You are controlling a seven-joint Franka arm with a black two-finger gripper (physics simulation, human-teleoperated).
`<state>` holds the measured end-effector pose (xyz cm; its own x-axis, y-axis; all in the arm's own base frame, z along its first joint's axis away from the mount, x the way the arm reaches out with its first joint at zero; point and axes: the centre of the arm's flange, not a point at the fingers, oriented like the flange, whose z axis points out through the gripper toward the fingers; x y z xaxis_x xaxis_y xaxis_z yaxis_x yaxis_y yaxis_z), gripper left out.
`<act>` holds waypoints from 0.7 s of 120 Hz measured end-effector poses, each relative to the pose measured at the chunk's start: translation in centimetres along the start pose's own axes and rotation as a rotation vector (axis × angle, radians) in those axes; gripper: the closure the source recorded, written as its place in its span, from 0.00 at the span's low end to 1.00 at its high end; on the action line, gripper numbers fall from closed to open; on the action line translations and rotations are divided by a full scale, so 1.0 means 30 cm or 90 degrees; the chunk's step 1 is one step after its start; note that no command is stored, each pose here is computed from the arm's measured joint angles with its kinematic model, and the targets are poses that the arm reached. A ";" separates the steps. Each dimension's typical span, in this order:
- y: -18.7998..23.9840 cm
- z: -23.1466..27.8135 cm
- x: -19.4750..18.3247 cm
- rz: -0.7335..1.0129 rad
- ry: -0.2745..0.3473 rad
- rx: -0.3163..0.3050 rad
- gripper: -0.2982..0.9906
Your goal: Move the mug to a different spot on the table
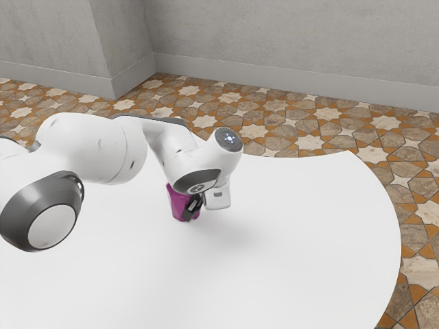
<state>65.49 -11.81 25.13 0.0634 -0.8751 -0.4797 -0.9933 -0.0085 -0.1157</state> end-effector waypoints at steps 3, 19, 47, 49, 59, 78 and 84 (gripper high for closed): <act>0.000 -0.001 0.001 -0.001 0.002 -0.001 0.34; 0.007 -0.017 0.017 -0.008 0.019 -0.011 0.29; 0.036 -0.105 0.023 -0.030 0.062 -0.035 0.25; 0.038 -0.125 0.021 -0.032 0.068 -0.035 0.25; 0.044 -0.261 0.002 -0.046 0.101 -0.023 0.24; 0.019 -0.547 -0.185 -0.119 0.181 0.022 0.24; 0.002 -0.598 -0.340 -0.197 0.220 0.014 0.24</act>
<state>63.03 -11.57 45.61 0.3170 -0.9429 -0.1026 -0.9300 -0.2878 -0.2285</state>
